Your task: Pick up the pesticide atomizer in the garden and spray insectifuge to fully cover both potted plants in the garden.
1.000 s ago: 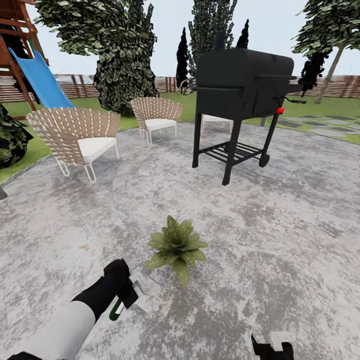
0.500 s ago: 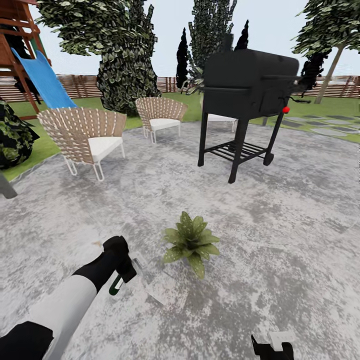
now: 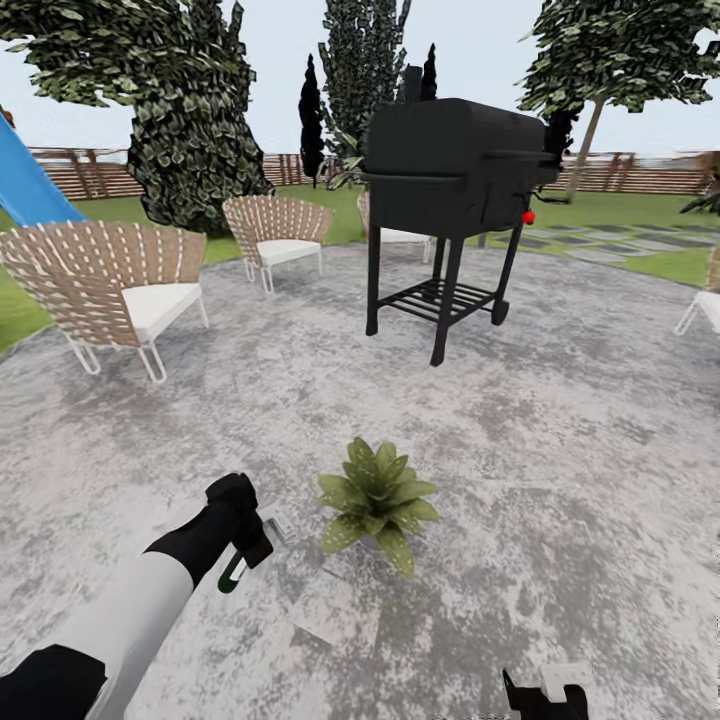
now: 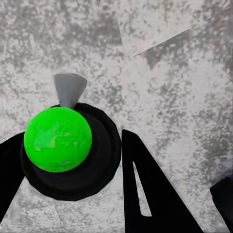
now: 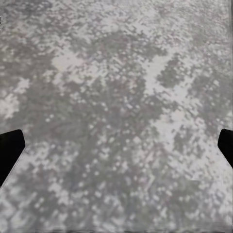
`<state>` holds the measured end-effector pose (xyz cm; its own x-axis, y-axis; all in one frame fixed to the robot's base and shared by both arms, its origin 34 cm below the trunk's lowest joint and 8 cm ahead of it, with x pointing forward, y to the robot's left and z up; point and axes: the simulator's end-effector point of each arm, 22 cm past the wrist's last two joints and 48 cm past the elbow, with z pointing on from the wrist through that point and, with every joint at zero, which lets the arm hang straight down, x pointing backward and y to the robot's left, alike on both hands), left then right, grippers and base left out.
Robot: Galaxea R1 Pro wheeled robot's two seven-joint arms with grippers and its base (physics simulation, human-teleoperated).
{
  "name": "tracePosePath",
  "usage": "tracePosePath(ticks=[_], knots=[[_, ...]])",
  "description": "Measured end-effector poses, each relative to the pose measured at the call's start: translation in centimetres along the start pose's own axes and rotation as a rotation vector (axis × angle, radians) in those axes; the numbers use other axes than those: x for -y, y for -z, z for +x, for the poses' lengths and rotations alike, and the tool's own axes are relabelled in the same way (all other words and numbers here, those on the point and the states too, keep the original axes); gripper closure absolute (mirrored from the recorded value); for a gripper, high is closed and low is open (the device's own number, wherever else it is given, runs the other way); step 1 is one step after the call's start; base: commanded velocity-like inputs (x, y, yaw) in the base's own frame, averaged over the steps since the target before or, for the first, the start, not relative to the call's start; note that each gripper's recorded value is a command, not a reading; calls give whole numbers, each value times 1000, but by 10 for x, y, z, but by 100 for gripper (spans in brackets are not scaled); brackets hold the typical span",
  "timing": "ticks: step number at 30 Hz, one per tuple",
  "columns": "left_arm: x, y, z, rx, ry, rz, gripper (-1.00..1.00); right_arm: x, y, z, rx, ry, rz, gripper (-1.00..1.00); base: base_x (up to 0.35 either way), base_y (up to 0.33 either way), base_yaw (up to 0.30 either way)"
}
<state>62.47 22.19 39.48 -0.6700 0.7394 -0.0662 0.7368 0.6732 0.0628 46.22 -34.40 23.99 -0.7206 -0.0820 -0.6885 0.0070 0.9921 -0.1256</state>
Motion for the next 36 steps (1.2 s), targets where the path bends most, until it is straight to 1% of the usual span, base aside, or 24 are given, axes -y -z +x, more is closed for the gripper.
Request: tracePosePath(ticks=[5,9,20,25,36], knots=[[1,-1,1,-1,0,1,100,0,0,0,0,0,0,-100,11,335,-300],[2,0,0,2,2,5,100,0,0,0,0,0,0,-100,148,326,-251],[4,-1,-1,4,2,9,100,-1,0,0,0,0,-1,-100,205,290,-23],[4,-1,-1,2,1,7,100,0,0,0,0,0,0,-100,122,311,-257],[4,-2,0,0,2,9,100,0,0,0,0,0,0,-100,6,334,-299]])
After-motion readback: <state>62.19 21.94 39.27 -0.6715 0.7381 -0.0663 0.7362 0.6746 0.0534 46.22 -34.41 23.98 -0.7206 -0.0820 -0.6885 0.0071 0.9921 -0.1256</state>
